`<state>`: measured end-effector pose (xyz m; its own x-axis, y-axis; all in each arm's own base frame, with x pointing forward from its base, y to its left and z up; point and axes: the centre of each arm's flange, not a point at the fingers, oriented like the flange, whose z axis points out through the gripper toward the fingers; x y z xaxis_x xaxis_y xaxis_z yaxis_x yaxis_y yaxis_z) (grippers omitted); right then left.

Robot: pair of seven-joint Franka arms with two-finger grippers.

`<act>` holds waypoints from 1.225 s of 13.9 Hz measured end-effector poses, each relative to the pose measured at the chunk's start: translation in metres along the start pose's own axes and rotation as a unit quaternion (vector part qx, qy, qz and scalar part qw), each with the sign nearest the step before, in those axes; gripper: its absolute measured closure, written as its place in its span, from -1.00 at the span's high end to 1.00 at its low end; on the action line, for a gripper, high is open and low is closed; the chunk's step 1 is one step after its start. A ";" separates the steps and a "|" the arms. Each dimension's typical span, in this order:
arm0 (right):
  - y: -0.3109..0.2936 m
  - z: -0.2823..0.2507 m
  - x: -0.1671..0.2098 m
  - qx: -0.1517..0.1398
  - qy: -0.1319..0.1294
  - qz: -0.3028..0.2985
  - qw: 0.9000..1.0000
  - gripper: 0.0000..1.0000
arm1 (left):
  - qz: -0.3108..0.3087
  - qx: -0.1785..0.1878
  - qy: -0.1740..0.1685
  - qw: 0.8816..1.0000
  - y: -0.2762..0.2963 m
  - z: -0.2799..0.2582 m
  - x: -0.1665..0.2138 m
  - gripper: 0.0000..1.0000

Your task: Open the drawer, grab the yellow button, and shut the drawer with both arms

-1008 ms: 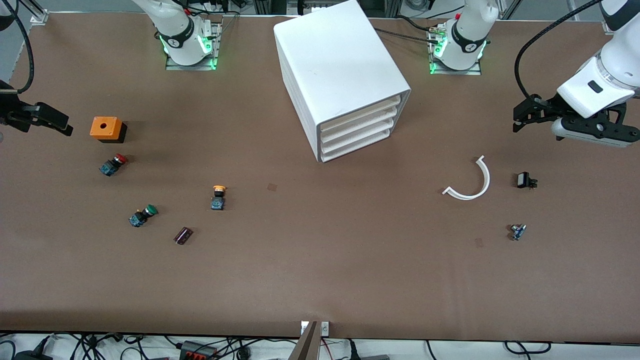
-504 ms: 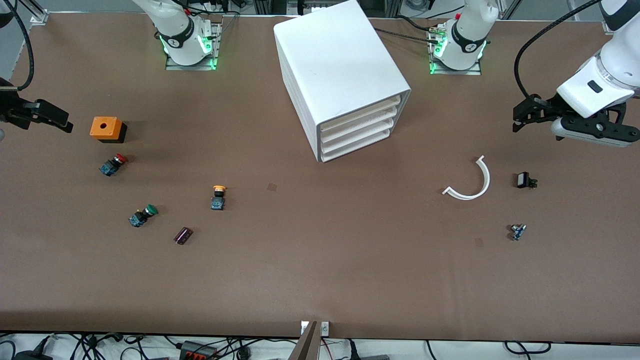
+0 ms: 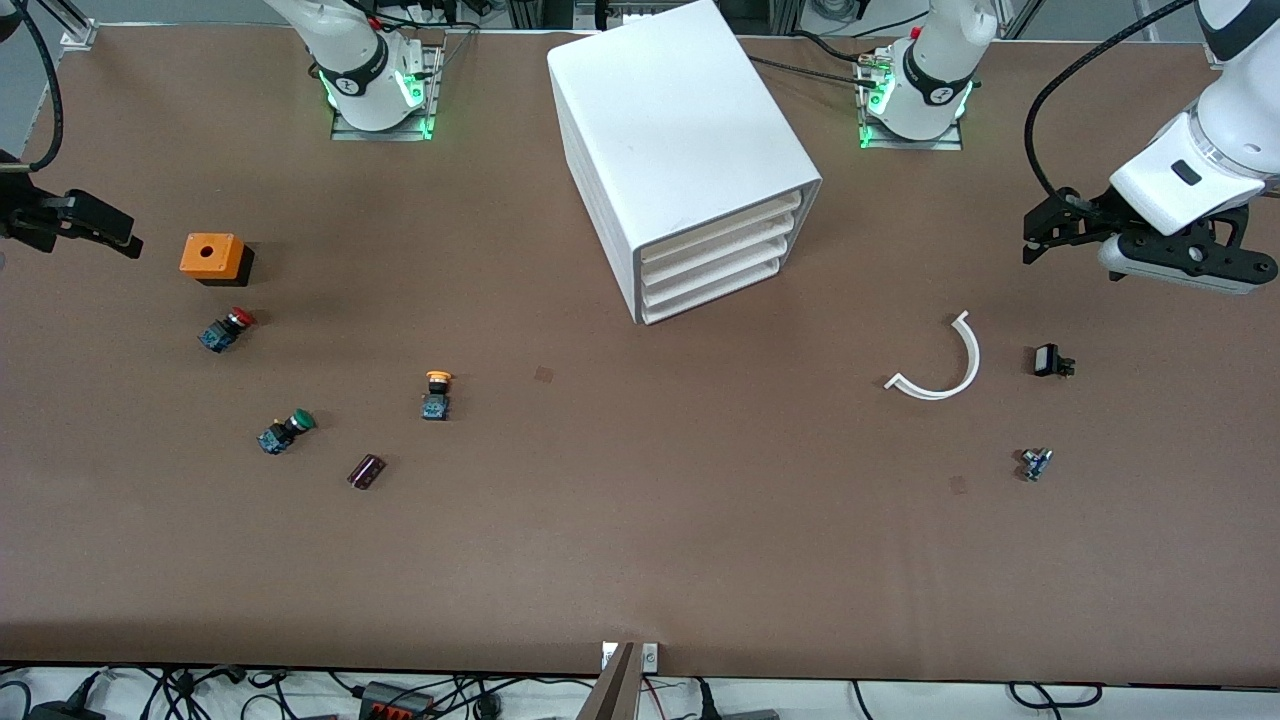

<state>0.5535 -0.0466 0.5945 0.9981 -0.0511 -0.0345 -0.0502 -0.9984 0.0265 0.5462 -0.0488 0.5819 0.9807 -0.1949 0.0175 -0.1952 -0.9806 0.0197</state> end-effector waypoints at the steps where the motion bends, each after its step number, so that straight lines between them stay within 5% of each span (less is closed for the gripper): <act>1: 0.000 0.000 0.000 0.000 0.000 -0.001 1.000 1.00 | 0.000 0.000 0.000 1.000 0.000 0.000 0.000 1.00; 17: -0.001 0.001 -0.001 0.000 -0.004 -0.003 1.000 1.00 | 0.002 0.000 0.001 1.000 0.004 -0.001 0.001 1.00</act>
